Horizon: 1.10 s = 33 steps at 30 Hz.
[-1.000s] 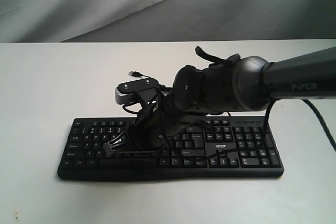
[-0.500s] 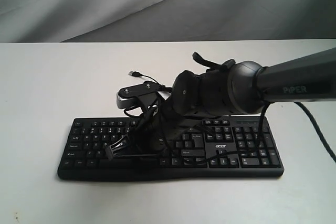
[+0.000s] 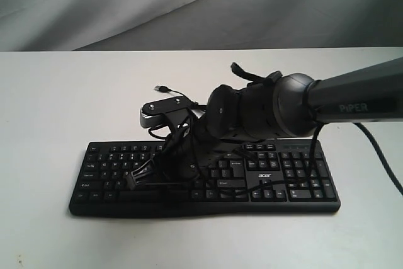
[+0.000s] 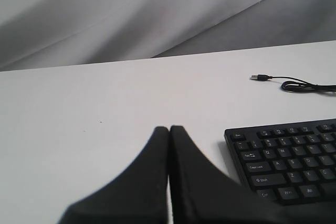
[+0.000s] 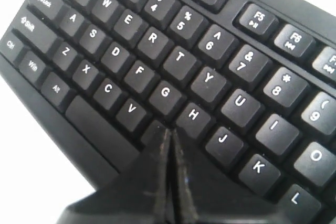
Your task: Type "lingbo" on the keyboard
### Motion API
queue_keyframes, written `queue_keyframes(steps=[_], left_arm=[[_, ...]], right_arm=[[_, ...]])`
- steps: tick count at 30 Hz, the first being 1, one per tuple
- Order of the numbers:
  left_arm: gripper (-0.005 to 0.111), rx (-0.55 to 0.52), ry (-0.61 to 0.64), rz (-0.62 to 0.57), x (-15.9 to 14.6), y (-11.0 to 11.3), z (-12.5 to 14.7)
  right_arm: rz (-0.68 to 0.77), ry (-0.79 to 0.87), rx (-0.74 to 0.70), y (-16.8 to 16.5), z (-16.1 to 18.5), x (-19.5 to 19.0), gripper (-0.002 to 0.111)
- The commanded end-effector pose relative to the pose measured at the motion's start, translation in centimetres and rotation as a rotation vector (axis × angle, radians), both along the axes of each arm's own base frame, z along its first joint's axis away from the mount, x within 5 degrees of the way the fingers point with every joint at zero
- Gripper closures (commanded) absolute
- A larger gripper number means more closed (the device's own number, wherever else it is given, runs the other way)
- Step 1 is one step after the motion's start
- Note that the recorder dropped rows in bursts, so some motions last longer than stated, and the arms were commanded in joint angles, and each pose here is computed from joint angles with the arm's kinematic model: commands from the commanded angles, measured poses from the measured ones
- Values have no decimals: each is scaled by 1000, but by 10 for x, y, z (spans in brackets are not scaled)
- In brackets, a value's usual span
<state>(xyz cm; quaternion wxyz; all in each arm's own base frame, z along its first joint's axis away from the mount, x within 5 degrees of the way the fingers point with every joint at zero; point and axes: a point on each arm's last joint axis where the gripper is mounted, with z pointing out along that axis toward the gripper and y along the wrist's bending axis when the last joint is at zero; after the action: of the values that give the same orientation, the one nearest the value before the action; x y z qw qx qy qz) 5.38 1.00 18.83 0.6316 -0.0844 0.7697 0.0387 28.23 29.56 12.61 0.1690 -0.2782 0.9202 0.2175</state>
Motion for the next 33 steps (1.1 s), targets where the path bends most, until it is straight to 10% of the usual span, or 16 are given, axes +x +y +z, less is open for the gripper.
queue_keyframes(steps=[1,33], left_arm=[[106,-11,-5,2,0,0,-1],[106,-11,-5,2,0,0,-1]], right_arm=[[5,-20,-2,0,-1,1,108],[46,-71,82,19,15,15,108]])
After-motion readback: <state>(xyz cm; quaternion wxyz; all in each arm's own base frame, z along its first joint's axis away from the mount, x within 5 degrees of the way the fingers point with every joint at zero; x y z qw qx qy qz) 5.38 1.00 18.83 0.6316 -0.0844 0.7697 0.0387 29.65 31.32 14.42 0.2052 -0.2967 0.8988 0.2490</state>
